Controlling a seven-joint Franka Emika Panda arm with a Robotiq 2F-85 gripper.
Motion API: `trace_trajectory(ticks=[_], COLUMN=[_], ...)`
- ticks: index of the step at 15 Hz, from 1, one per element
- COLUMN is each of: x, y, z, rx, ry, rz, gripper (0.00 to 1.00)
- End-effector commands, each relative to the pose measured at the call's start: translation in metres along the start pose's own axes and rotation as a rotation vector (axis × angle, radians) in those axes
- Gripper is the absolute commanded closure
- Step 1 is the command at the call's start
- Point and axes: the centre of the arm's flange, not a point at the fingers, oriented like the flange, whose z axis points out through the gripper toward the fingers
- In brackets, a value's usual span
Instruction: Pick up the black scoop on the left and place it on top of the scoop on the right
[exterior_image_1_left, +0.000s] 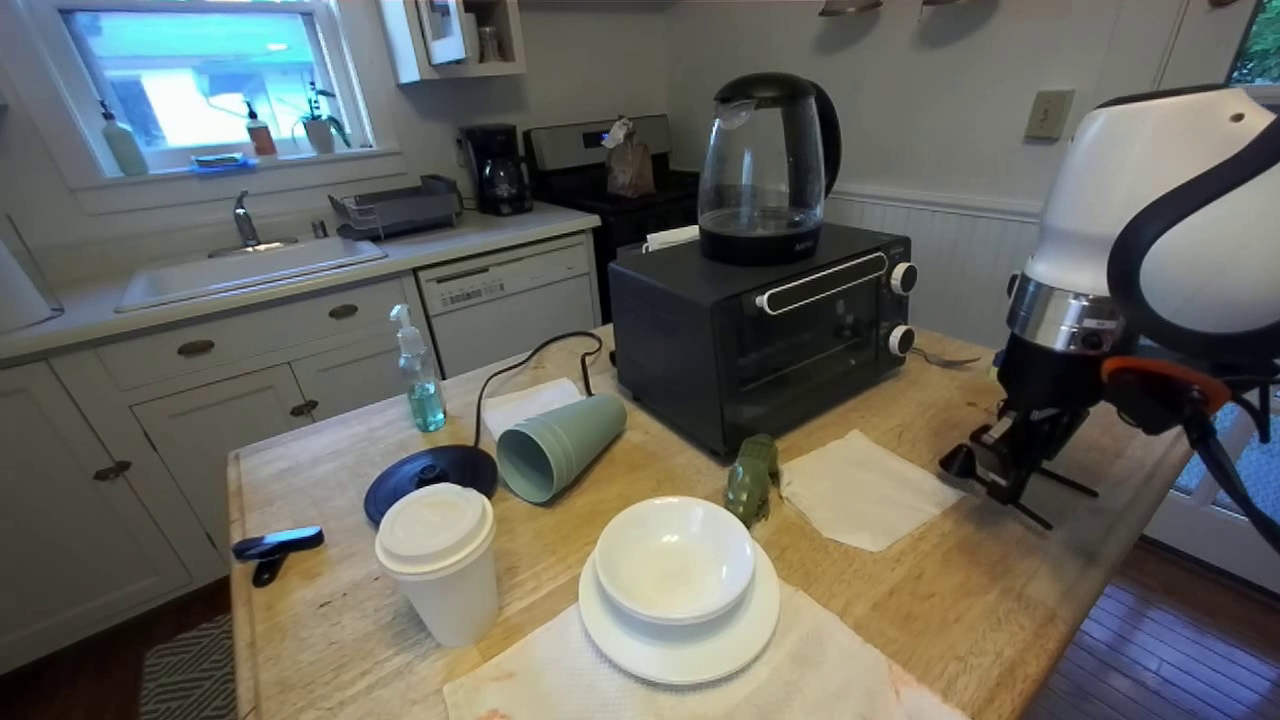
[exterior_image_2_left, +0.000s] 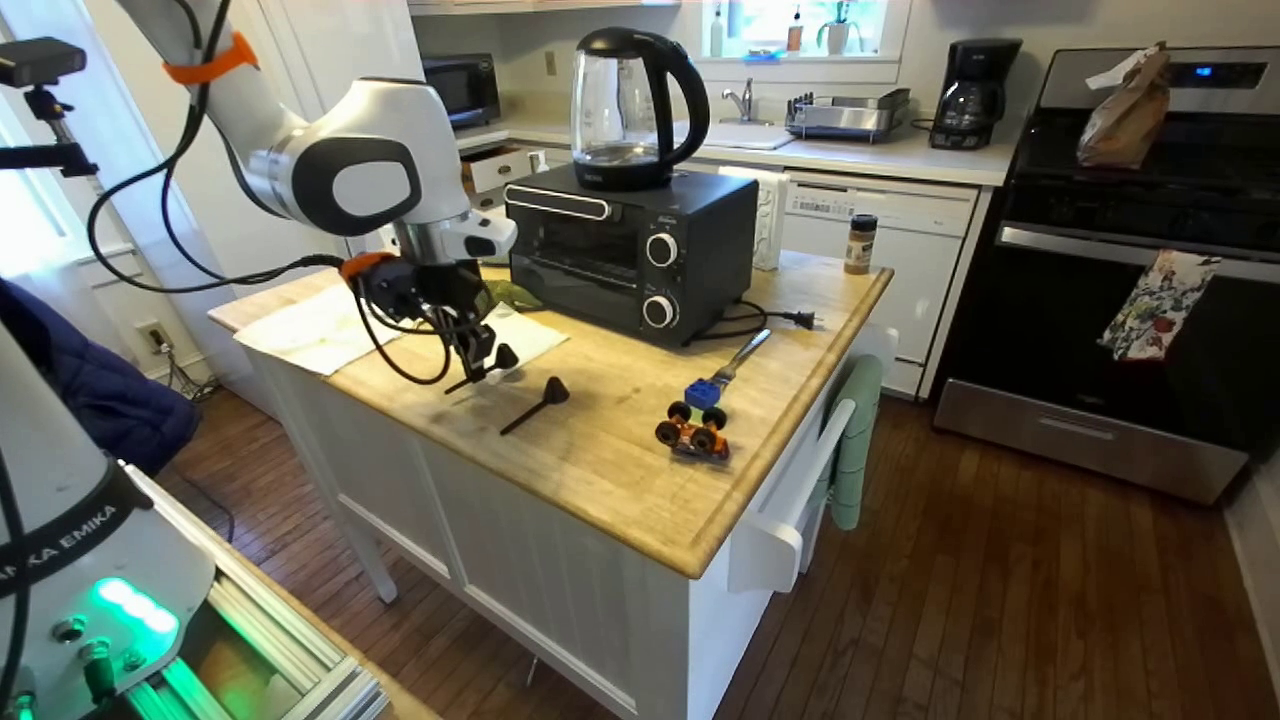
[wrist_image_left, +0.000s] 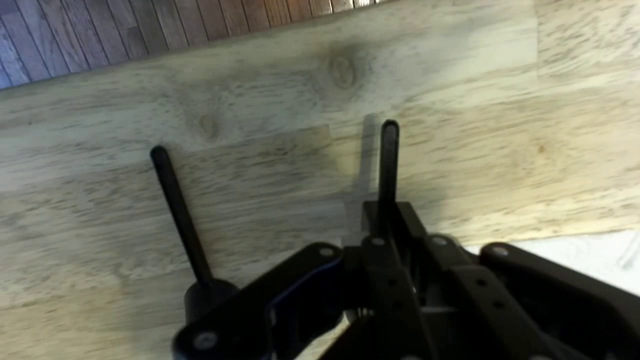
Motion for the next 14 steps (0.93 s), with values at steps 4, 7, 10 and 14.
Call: trace_trajectory(ticks=[4, 7, 10, 14], x=[0.005, 0.002, 0.009, 0.007], y=[0.037, 0.054, 0.050, 0.054], z=[-0.036, -0.034, -0.028, -0.027], rx=[-0.012, -0.003, -0.004, 0.003], ry=[0.036, 0.022, 0.017, 0.003], rz=[-0.018, -0.054, -0.053, -0.072], gripper=[0.98, 0.98, 0.91, 0.98])
